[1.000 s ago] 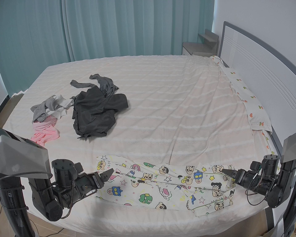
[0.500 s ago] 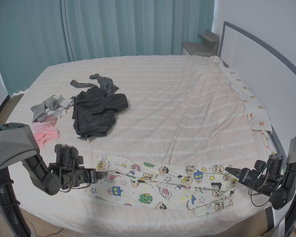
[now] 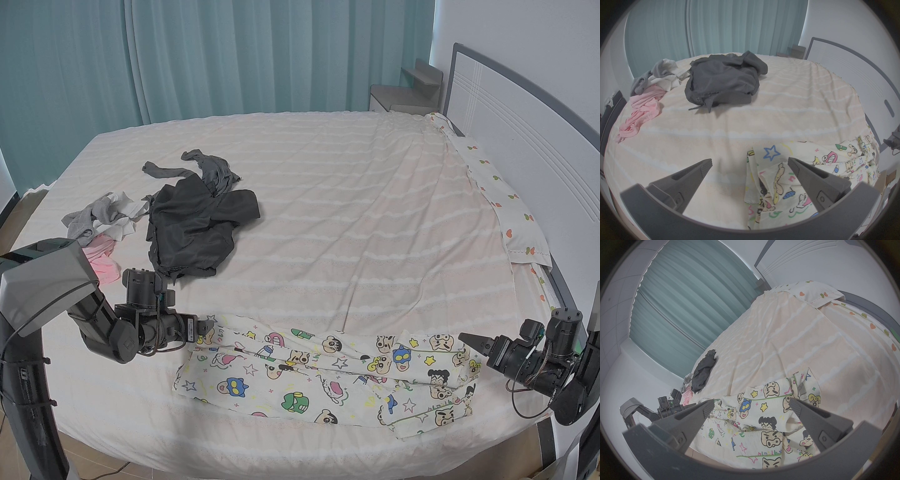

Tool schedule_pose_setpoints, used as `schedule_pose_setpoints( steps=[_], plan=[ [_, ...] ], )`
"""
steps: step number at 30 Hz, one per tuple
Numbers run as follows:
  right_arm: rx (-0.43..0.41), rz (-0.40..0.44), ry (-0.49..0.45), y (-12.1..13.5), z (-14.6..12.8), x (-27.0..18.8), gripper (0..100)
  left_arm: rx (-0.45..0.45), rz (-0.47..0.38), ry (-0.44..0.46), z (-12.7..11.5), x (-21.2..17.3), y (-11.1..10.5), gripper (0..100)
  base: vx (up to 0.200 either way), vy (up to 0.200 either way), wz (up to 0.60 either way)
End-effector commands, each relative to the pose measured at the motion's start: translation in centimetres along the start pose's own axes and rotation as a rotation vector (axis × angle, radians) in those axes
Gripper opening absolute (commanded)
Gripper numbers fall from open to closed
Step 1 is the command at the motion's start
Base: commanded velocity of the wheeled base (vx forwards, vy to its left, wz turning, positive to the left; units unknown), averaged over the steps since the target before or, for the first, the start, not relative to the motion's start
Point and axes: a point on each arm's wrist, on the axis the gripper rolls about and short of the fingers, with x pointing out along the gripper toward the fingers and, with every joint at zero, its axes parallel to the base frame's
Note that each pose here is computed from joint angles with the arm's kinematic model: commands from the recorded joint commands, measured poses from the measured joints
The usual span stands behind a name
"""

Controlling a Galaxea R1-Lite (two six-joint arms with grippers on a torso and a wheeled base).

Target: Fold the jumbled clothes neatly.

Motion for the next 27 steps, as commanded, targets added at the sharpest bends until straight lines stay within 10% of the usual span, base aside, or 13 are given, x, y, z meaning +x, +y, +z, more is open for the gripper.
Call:
schedule_pose_setpoints(
  steps=[1,27],
  plan=[
    [0.0,0.0,0.001,0.0,-0.2,-0.3,100,-0.001,0.002,0.033,-1.0,1.1,0.1,100,0.0,0.0,0.0],
    [0.001,-0.002,0.002,0.0,-0.2,-0.3,100,0.019,0.078,0.073,-2.0,1.5,3.7,100,0.0,0.0,0.0]
  ],
)
